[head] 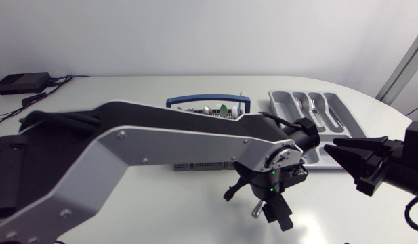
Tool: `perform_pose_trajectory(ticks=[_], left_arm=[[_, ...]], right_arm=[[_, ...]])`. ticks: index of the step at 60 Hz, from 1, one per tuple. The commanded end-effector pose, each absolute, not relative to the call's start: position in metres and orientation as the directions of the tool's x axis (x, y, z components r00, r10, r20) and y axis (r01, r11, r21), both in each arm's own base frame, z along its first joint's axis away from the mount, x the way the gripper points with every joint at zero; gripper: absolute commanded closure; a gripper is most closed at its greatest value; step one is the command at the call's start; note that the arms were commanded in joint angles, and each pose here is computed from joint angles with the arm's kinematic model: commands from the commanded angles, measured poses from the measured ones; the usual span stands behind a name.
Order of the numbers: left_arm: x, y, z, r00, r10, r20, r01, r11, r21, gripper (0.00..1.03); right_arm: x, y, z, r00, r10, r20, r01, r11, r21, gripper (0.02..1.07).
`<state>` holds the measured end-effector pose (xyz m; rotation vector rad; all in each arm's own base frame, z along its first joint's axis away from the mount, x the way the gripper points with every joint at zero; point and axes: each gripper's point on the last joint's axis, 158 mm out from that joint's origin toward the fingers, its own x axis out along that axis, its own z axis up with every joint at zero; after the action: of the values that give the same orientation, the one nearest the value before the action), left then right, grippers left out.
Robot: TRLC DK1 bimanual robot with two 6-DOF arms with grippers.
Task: Unload the cutlery basket into the drawer organizer.
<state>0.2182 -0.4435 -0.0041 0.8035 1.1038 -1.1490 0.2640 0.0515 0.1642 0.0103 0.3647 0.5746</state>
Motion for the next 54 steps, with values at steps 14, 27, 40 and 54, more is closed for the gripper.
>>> perform_pose_trajectory(ticks=[14, 27, 40, 54], left_arm=[[0.243, -0.454, -0.026, 0.06, -0.266, -0.962, 0.931, 0.363, -0.042, 0.43], [0.248, -0.456, -0.043, 0.058, -0.236, -0.97, 0.922, 0.386, -0.039, 0.45], [0.251, -0.452, -0.054, 0.069, -0.212, -0.975, 0.918, 0.396, -0.021, 0.72], [0.253, -0.446, -0.058, 0.088, -0.196, -0.977, 0.916, 0.401, 0.003, 1.0]], right_arm=[[0.259, 0.038, 0.159, 0.792, 0.515, -0.326, -0.491, 0.856, 0.161, 0.57], [0.258, 0.032, 0.162, 0.804, 0.505, -0.314, -0.475, 0.863, 0.173, 0.57], [0.256, 0.033, 0.163, 0.803, 0.509, -0.31, -0.478, 0.861, 0.177, 0.57], [0.256, 0.034, 0.165, 0.803, 0.51, -0.308, -0.479, 0.86, 0.175, 0.57]])
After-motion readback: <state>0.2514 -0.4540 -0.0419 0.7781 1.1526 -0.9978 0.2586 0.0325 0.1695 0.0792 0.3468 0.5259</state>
